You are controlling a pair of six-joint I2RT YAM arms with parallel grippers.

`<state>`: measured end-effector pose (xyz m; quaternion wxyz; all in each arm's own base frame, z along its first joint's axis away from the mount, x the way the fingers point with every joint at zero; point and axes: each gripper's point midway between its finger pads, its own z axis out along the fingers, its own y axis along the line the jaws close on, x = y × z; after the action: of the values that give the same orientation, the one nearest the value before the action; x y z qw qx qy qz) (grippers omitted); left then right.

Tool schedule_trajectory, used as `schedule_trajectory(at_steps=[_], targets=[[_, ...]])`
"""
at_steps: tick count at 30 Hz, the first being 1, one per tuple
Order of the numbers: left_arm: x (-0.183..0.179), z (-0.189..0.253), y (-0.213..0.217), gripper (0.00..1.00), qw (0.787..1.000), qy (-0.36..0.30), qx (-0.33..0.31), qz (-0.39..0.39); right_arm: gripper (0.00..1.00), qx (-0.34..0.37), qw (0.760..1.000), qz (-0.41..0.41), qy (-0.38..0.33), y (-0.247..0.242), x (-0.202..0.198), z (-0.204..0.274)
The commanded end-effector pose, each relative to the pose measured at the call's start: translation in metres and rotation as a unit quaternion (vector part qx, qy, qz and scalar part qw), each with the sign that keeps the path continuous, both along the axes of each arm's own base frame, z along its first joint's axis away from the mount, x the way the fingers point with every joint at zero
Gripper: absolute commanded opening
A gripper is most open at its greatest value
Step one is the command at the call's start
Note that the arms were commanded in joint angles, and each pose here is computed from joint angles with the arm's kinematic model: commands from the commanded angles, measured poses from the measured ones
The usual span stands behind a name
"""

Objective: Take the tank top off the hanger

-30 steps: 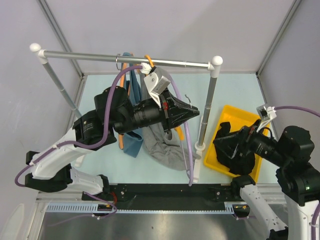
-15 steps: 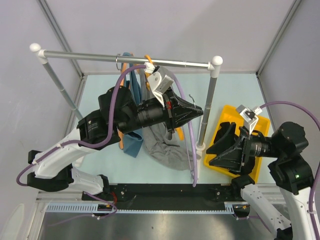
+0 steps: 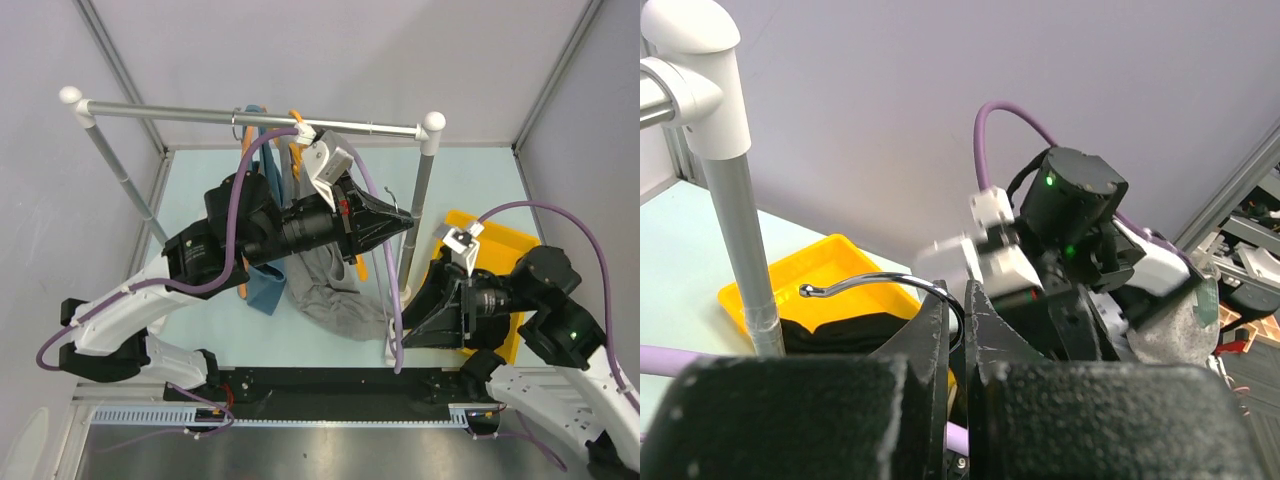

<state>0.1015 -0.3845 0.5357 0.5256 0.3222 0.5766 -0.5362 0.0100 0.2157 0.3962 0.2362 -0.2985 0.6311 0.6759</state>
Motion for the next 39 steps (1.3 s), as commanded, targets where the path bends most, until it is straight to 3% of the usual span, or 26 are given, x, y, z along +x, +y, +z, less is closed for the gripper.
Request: schedule_trajectory(at_steps=[1, 10, 15, 20, 26, 30, 32, 33, 34, 35, 38, 39], targets=[[-0.004, 0.018, -0.001, 0.00, 0.999, -0.004, -0.035, -0.008, 0.60, 0.008, 0.999, -0.016, -0.028, 0.023, 0.003, 0.006], [-0.006, 0.016, 0.001, 0.00, 0.999, -0.003, -0.032, -0.012, 0.40, -0.017, 0.999, 0.001, -0.043, 0.042, -0.012, -0.005], [-0.007, 0.018, 0.007, 0.00, 0.999, -0.005, -0.035, -0.010, 0.39, -0.006, 0.999, -0.014, -0.040, 0.036, -0.012, -0.004], [-0.007, 0.018, 0.008, 0.00, 0.999, -0.006, -0.034, -0.010, 0.46, -0.011, 0.999, -0.022, -0.032, 0.032, -0.011, -0.011], [-0.007, 0.018, 0.010, 0.00, 0.999, -0.007, -0.034, -0.008, 0.41, 0.000, 1.000, -0.019, -0.024, 0.029, -0.015, -0.009], [-0.007, 0.020, 0.010, 0.00, 0.999, -0.008, -0.037, -0.009, 0.23, 0.007, 1.000, -0.015, -0.016, 0.030, -0.016, -0.009], [-0.008, 0.021, 0.011, 0.00, 0.999, -0.014, -0.037, -0.011, 0.04, 0.010, 1.000, -0.019, -0.014, 0.031, -0.014, -0.007], [-0.012, 0.020, 0.011, 0.05, 0.999, -0.020, -0.036, -0.021, 0.00, 0.011, 1.000, -0.022, -0.012, 0.031, -0.014, -0.006], [-0.014, 0.023, 0.014, 0.29, 0.999, -0.027, -0.039, -0.025, 0.00, 0.013, 1.000, -0.027, -0.008, 0.031, -0.013, -0.003], [-0.016, 0.025, 0.017, 0.40, 0.998, -0.038, -0.040, -0.029, 0.00, 0.014, 0.999, -0.037, -0.007, 0.032, -0.009, -0.002], [-0.020, 0.035, 0.036, 0.67, 0.996, -0.059, -0.057, -0.023, 0.00, 0.012, 0.998, -0.054, -0.005, 0.034, -0.003, 0.006], [-0.020, 0.030, 0.039, 0.71, 0.996, -0.061, -0.055, -0.020, 0.00, 0.017, 0.998, -0.059, -0.010, 0.034, -0.001, 0.015]])
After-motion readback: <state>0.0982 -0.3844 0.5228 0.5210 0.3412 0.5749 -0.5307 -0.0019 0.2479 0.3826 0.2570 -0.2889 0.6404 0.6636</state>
